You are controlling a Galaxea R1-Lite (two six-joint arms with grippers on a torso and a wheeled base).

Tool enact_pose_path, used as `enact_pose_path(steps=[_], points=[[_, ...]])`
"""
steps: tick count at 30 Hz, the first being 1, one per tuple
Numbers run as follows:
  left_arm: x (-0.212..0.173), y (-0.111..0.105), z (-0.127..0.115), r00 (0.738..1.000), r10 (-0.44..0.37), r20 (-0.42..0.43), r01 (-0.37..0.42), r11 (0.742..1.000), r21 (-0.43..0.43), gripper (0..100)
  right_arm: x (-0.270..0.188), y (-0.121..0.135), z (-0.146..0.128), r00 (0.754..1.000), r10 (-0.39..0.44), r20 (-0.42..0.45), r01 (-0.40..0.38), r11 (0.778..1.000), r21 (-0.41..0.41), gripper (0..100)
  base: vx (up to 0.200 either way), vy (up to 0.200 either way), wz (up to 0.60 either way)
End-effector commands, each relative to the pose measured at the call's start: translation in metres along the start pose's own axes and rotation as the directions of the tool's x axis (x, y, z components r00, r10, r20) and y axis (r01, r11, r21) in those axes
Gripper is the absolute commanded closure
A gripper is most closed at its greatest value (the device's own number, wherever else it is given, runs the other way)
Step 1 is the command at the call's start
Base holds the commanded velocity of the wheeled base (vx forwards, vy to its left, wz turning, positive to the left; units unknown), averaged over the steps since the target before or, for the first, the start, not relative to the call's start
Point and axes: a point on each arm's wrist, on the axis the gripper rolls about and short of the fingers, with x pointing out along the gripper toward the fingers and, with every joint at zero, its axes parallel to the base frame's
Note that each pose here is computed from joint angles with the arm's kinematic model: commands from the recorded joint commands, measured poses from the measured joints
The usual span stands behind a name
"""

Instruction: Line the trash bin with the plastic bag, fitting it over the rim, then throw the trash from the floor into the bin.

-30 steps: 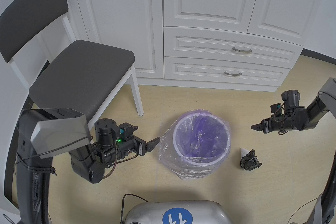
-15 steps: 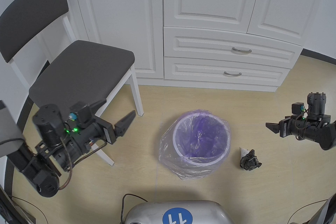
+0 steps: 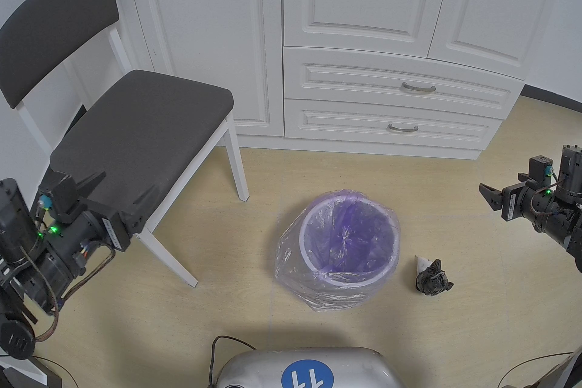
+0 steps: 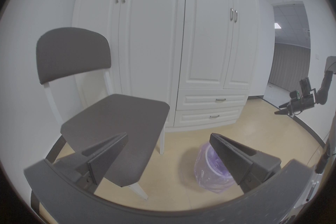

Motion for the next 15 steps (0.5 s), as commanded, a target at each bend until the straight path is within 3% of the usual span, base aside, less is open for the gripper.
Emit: enact_pose_path(steps=[1,6,12,15], points=[[-0.032,0.005,0.023,0.992,0.019,0.123,-0.016,1.000,-0.021,0,-0.010,0.004,0.008,0.999,-0.019,0.041,0.019,1.000,-0.003,0,0.000,0.000,0.00],[-0.039,0.006,0.029,0.986,-0.005,0.167,0.009,1.000,-0.025,0,0.000,0.004,0.001,1.000,-0.018,-0.006,0.018,1.000,-0.007,0,0.000,0.000,0.00],[-0.049,0.004,0.023,0.981,-0.120,0.154,0.128,0.991,-0.041,0,0.013,0.005,-0.005,0.999,-0.017,-0.045,0.017,1.000,-0.007,0,-0.200,0.000,0.00],[-0.050,0.004,0.021,0.975,-0.167,0.149,0.182,0.979,-0.095,0,0.022,0.004,-0.012,0.997,-0.021,-0.079,0.021,1.000,-0.005,0,0.000,0.000,0.00]])
